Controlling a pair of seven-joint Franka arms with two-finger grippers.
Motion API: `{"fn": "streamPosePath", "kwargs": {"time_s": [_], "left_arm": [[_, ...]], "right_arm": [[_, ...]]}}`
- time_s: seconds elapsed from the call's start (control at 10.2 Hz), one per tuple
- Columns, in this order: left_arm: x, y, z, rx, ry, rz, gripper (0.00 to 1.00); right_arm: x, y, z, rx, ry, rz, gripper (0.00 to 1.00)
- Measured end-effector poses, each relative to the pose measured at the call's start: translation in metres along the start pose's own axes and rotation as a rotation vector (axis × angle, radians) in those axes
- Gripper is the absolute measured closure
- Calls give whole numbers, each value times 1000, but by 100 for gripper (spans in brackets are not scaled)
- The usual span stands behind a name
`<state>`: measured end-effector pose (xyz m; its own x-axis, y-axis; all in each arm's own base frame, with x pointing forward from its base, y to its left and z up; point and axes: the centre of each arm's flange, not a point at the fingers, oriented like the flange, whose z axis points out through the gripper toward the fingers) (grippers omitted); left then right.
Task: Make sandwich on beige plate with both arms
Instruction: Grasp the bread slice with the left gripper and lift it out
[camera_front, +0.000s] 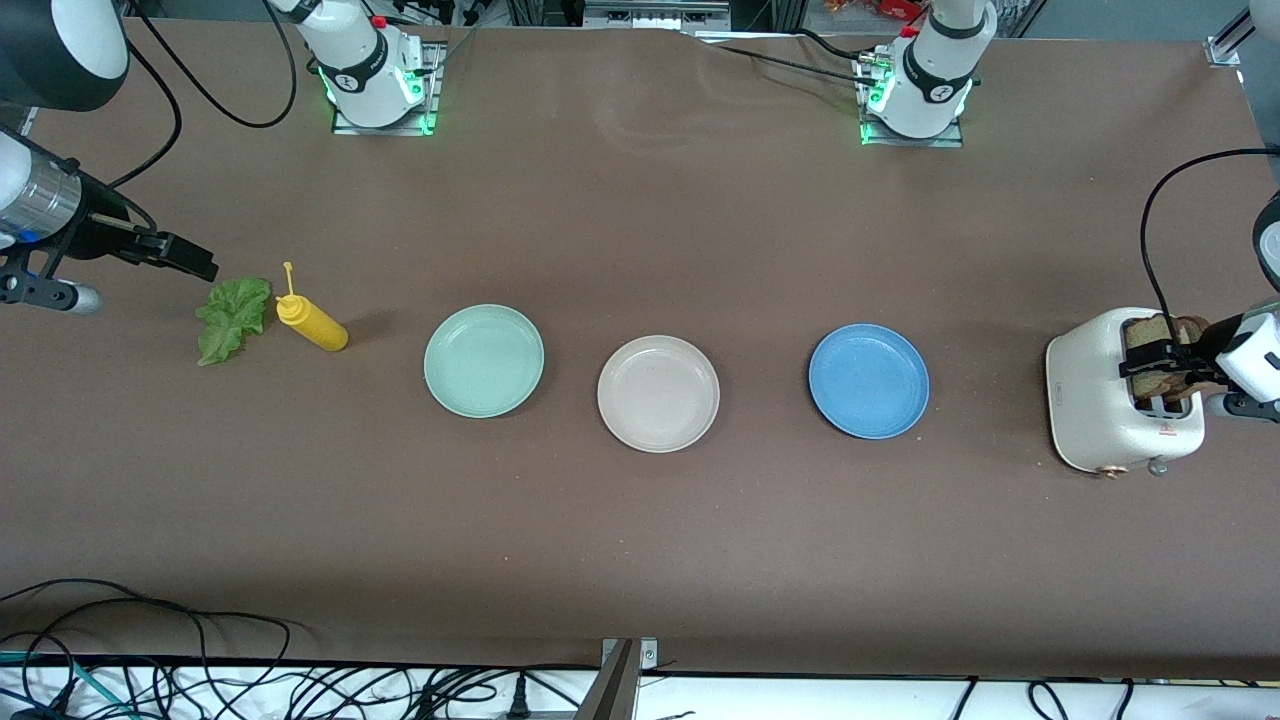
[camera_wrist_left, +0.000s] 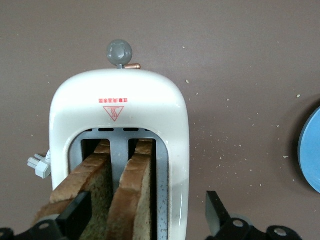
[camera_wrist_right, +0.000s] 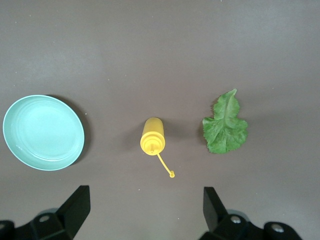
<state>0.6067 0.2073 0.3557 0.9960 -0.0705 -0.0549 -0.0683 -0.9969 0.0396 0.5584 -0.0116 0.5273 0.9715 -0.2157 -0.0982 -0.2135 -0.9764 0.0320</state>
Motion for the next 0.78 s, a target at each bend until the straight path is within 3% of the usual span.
{"fn": "streamPosePath", "kwargs": {"time_s": [0.2,0.29,0.78], "left_arm": [[-4,2,-1,-2,-2,3,3],[-8,4,-3,-4,-4,4,9],[-24,4,-4,-15,-21,75,82]], "right_arm": [[0,0,0,0,0,0,0],[0,0,0,0,0,0,0],[0,0,0,0,0,0,0]]}}
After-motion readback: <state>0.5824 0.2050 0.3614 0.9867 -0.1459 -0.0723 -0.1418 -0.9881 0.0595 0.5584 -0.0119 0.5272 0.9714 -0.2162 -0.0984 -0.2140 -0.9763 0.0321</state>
